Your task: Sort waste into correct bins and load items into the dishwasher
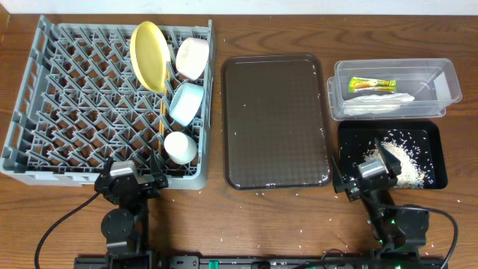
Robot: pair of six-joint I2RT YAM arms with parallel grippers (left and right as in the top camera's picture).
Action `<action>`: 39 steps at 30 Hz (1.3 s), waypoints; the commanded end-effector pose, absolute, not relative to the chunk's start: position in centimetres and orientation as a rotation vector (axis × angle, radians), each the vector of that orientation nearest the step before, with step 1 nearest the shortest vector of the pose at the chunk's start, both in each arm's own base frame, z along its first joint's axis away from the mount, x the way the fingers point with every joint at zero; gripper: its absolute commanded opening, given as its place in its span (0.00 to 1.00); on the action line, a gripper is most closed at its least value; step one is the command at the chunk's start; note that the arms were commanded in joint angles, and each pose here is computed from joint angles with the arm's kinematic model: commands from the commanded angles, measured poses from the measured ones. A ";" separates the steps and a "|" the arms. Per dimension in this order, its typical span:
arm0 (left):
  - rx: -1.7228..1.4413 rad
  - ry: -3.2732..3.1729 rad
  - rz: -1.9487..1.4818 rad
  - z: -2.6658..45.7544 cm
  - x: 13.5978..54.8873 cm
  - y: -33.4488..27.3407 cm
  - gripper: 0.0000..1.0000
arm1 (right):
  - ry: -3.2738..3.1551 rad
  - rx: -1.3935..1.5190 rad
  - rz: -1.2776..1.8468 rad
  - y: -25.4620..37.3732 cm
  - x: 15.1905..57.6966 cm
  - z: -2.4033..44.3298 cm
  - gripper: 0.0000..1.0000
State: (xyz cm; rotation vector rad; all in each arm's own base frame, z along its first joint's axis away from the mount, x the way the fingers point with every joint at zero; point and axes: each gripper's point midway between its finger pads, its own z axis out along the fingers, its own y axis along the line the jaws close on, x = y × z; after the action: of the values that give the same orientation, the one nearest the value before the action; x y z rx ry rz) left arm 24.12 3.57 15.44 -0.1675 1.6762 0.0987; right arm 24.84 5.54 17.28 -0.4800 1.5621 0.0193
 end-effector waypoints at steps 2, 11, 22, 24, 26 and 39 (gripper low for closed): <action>-0.179 1.721 0.112 13.6 24.1 3.8 0.96 | 1.518 -0.471 -0.004 5.3 24.5 17.5 0.99; -0.179 1.721 0.112 13.6 24.1 3.8 0.96 | 1.503 -0.470 -0.006 5.3 23.9 17.4 0.99; -0.179 1.721 0.112 13.6 24.1 3.8 0.96 | 1.556 -0.456 0.016 5.2 23.9 16.2 0.99; -0.179 1.721 0.112 13.6 24.1 3.8 0.96 | 1.555 -0.456 0.016 5.2 23.9 16.3 0.99; -0.179 1.721 0.112 13.6 24.1 3.8 0.96 | 1.555 -0.456 0.016 5.2 23.9 16.3 0.99; -0.179 1.721 0.112 13.6 24.1 3.8 0.96 | 1.553 -0.456 0.015 5.2 23.9 16.3 0.99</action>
State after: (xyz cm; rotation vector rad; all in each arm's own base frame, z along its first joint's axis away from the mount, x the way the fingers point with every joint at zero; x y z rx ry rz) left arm 24.12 3.57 15.44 -0.1675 1.6762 0.0987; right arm 23.87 5.46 16.35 -0.4739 1.5498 0.0170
